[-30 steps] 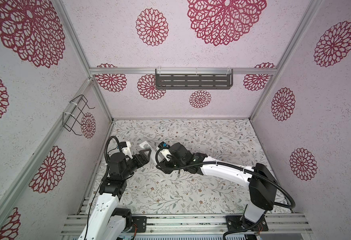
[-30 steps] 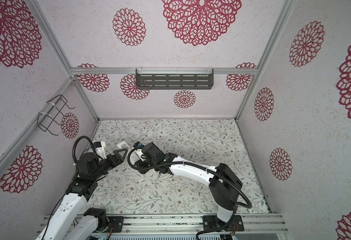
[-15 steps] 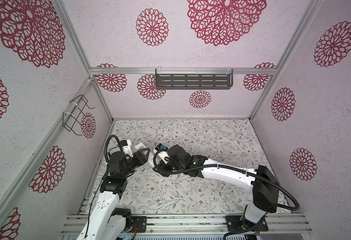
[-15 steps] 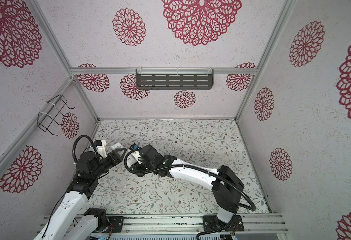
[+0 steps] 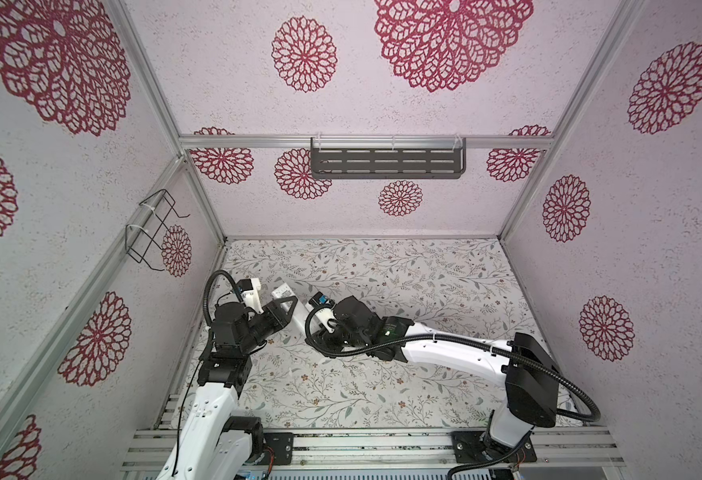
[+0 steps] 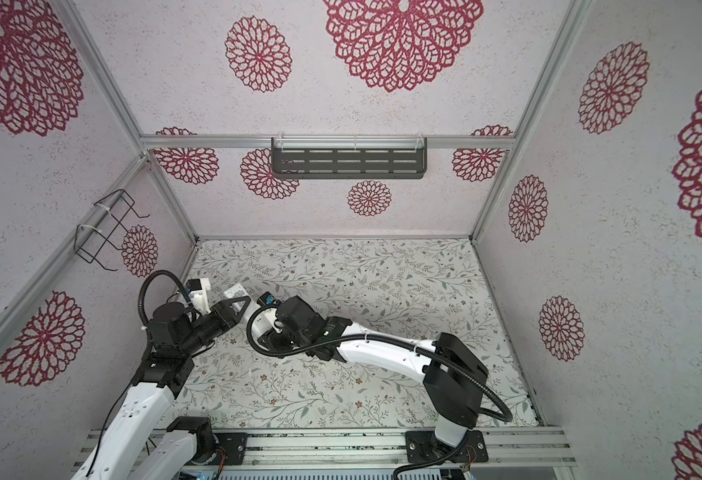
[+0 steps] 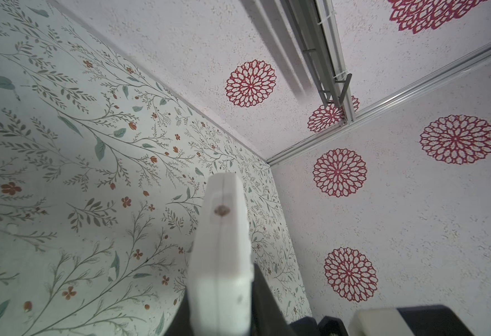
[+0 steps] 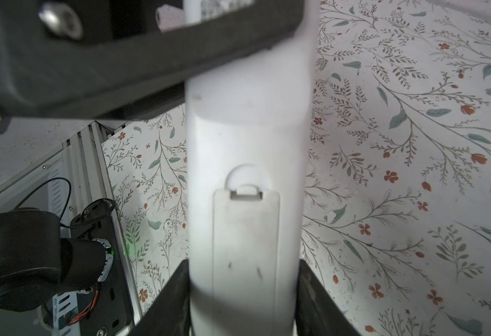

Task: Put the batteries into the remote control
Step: 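Pass the remote to the left gripper, grasping its end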

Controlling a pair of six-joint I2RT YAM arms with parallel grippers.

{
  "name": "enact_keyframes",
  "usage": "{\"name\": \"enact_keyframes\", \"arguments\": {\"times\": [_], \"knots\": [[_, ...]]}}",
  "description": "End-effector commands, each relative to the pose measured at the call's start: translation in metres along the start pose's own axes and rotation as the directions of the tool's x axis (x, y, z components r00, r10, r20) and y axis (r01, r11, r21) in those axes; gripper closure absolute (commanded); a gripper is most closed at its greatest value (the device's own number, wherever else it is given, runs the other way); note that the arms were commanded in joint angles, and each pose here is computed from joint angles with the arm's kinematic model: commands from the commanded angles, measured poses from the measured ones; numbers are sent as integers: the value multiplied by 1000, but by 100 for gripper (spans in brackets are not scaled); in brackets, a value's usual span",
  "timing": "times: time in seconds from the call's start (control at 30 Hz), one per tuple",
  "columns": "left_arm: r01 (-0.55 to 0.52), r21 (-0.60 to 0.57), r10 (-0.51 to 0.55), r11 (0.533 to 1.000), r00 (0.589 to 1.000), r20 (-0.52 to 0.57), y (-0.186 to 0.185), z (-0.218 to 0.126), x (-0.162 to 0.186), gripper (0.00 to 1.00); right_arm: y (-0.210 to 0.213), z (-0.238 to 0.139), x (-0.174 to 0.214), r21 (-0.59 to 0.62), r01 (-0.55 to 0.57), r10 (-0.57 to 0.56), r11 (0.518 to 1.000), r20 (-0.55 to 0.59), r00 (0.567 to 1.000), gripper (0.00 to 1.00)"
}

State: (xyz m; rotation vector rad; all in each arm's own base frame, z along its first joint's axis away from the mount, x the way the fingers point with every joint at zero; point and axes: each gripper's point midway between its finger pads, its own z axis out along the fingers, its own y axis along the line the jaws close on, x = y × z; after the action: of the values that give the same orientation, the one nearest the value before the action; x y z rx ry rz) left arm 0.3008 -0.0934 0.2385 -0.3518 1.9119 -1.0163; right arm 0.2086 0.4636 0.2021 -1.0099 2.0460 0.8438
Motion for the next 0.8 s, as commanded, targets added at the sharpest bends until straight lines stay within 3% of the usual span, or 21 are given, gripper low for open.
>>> {"name": "enact_keyframes", "arguments": {"times": [0.0, 0.17, 0.27, 0.37, 0.43, 0.53, 0.67, 0.77], "knots": [[-39, 29, 39, 999, 999, 6, -8, -3, -9, 85, 17, -24, -32, -47, 57, -51, 997, 114, 992, 48], [-63, 24, 63, 998, 998, 20, -8, -9, -14, 86, 17, -40, -37, -70, 28, -16, 997, 160, 987, 20], [-88, 21, 87, 996, 995, 47, -10, -14, -18, 86, 15, -50, -42, -102, -14, 33, 995, 186, 982, 11], [-112, 35, 108, 993, 988, 115, -14, -20, -26, 88, -4, -54, -45, -106, -153, 171, 983, 188, 967, 4], [-122, 36, 114, 992, 979, 168, -14, -26, -30, 88, -22, -52, -46, -117, -304, 320, 945, 166, 933, 3], [-144, 6, 137, 990, 952, 272, -9, -38, -36, 88, -45, -45, -42, -157, -519, 538, 840, 118, 835, 1], [-168, -6, 155, 986, 898, 412, -6, -60, -41, 87, -42, -33, -51, -229, -594, 624, 771, 87, 776, 1], [-171, -22, 162, 985, 880, 445, -4, -67, -42, 87, -30, -19, -62, -314, -623, 666, 717, 41, 745, 1]]}}
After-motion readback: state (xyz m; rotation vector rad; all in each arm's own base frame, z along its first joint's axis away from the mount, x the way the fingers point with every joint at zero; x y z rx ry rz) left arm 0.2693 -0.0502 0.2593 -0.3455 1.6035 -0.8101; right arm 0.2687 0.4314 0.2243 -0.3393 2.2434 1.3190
